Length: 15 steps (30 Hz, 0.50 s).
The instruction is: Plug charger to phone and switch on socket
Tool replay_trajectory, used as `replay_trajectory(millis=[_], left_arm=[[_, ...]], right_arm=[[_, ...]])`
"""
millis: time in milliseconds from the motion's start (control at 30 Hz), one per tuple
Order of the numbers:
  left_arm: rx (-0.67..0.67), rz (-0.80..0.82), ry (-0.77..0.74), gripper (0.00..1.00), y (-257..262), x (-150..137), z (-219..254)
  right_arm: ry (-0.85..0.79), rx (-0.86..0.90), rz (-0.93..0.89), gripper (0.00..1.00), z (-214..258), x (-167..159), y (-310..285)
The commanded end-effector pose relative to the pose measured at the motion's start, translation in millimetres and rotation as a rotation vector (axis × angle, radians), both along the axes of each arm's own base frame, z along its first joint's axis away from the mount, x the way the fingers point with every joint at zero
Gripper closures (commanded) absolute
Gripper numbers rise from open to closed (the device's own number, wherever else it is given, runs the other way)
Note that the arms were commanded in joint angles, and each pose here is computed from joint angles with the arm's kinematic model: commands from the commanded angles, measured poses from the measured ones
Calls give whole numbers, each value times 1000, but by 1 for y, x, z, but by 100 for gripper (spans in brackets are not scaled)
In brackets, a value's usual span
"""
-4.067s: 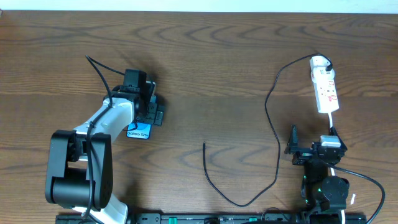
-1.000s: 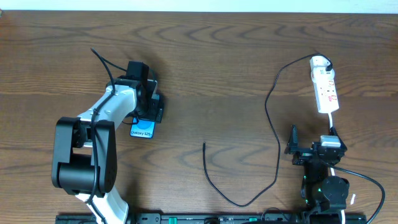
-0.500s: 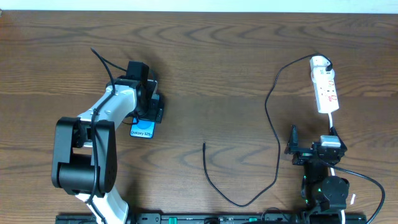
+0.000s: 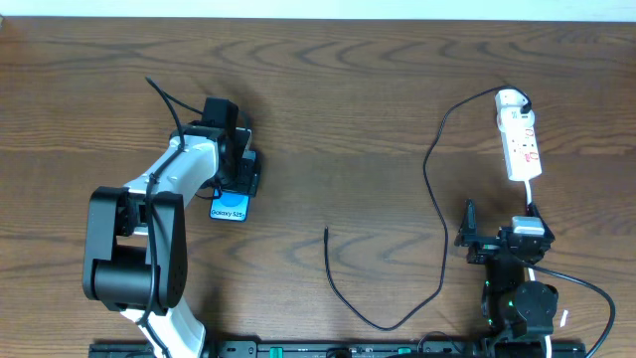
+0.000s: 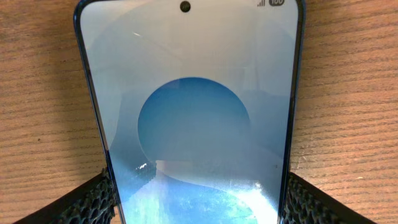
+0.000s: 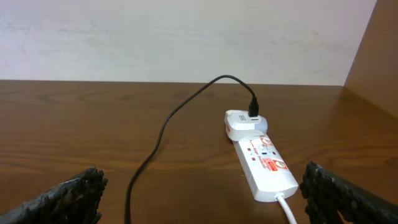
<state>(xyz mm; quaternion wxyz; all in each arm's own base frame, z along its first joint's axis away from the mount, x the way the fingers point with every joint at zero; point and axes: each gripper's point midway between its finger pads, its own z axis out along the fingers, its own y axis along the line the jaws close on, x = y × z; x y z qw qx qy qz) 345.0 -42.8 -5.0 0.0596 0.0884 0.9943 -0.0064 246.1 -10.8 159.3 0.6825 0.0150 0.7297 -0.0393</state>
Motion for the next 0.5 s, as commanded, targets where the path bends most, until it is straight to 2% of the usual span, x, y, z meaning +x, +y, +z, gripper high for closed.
replay_trajectory(millis=[0, 367, 467], left_arm=[[68, 1, 119, 22, 13, -27, -30], [68, 1, 119, 23, 13, -27, -30], [67, 1, 120, 26, 12, -27, -30]], right_arm=[[-3, 14, -14, 1, 0, 0, -3], [-3, 14, -15, 1, 0, 0, -3], [-3, 14, -15, 1, 0, 0, -3]])
